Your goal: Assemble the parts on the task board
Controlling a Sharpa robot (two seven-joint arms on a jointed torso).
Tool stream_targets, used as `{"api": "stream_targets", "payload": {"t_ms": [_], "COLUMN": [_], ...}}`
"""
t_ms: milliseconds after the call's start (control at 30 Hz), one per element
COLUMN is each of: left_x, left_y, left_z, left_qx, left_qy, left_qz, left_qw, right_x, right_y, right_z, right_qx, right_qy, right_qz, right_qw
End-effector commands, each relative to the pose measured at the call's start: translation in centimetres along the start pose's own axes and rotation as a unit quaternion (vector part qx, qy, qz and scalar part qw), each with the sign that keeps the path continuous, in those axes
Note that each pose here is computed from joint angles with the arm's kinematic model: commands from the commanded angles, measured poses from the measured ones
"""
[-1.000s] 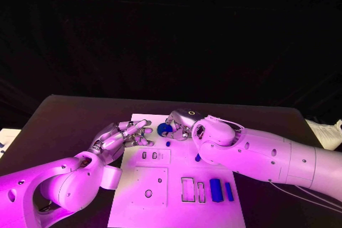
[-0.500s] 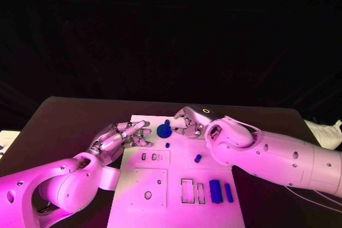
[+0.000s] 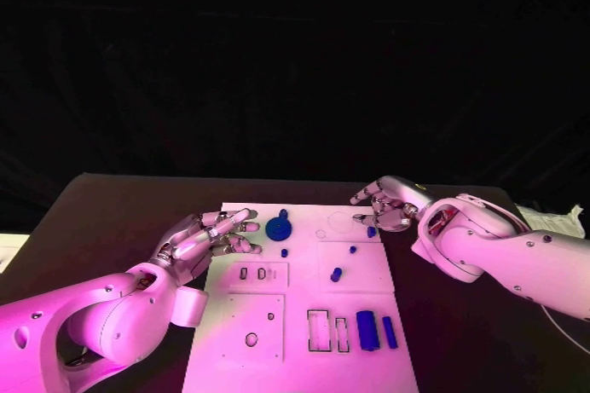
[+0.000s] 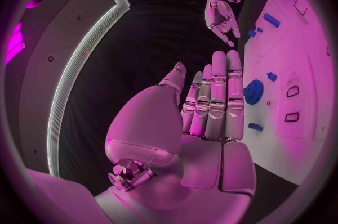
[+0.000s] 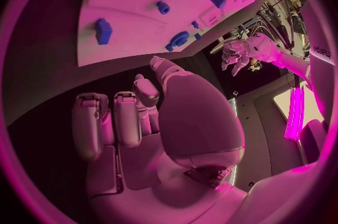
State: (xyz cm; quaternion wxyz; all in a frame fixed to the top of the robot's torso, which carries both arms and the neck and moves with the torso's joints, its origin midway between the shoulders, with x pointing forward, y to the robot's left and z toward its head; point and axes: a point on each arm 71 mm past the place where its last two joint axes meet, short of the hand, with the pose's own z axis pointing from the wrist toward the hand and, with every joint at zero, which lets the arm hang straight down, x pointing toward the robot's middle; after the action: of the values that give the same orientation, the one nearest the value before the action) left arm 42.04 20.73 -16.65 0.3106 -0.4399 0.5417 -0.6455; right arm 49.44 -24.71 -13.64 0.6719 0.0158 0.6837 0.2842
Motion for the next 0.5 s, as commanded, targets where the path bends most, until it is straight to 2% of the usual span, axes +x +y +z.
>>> {"api": "stream_targets", "payload": {"t_ms": [33, 200, 500], "left_x": [0.24, 0.24, 0.18], "left_y": [-0.05, -0.01, 0.06], "left_z": [0.08, 0.14, 0.21], "left_qx": [0.004, 0.004, 0.004], "left_qy": [0.010, 0.010, 0.010], "left_qz": [-0.005, -0.006, -0.005], "left_qw": [1.000, 1.000, 1.000], "right_x": [0.2, 0.0, 0.5], "right_y": [-0.6, -2.7, -4.1], "right_z": [-0.5, -1.1, -1.3], "right_qx": [-0.051, -0.039, -0.023], "right_qy": [0.039, 0.037, 0.037], "right_qz": [-0.003, -0.024, -0.032], "right_qw": [0.998, 0.998, 0.999]}}
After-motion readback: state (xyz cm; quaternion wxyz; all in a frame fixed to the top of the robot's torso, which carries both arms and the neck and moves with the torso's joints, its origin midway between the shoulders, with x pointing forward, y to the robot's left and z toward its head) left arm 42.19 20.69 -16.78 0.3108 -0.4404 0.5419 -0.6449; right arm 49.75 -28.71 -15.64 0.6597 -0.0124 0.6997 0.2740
